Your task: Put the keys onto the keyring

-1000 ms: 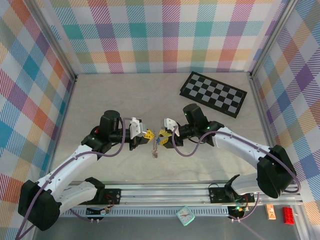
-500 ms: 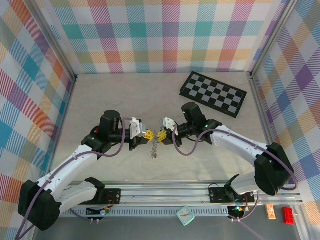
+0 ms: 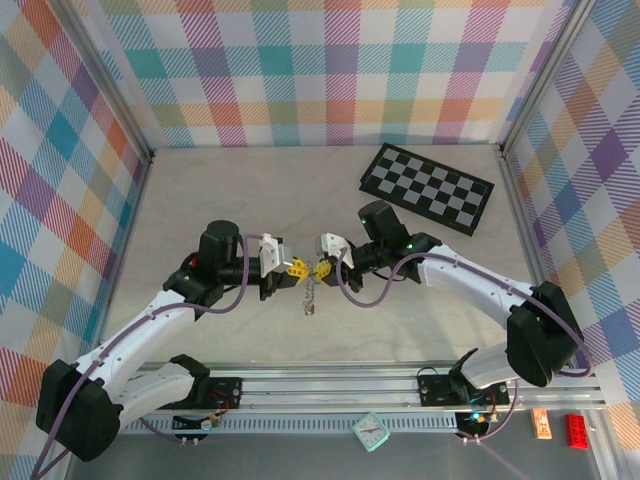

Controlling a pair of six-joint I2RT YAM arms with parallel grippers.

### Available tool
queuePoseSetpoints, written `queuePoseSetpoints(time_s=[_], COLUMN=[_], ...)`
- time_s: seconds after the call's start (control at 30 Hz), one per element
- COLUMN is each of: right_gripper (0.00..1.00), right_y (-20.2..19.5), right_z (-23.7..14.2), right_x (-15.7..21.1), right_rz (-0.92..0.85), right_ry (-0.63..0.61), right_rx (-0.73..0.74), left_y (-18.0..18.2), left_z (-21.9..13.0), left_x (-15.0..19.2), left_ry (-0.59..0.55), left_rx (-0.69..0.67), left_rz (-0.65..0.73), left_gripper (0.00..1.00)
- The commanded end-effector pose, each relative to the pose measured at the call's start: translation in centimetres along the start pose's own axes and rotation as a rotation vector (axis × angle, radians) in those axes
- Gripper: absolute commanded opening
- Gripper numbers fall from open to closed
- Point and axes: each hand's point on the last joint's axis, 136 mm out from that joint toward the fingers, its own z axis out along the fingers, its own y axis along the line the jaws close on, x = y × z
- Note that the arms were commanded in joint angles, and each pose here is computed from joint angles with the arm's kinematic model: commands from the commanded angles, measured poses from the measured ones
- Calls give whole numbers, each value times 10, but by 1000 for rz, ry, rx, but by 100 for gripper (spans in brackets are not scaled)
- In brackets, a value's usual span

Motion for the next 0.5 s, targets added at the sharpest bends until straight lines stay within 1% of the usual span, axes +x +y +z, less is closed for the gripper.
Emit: queuePoseSetpoints(time_s=[0.0, 0.2, 0.3, 0.33, 0.4, 0.47], right_gripper=[0, 0, 0, 3, 14, 21], right_y=[-3, 0, 3, 4, 5, 5], right_z=[5, 6, 3, 1, -5, -11], right_x=[2, 1, -7, -10, -14, -15], right_rz=[10, 38, 38, 35, 34, 32], right_ry=[24, 16, -10, -19, -31, -35], right_rx=[-6, -30, -38, -39, -32, -16], left_y=[-10, -9, -8, -7, -5, -5], left_z=[0, 2, 4, 5, 5, 5], left_x=[-23, -21, -15, -11, -7, -7], left_ry=[-90, -96, -66, -50, -32, -29], left_rx=[53, 29, 20, 13, -1, -6], left_rz=[50, 55, 59, 64, 70, 75], left_gripper=[0, 0, 0, 0, 0, 0])
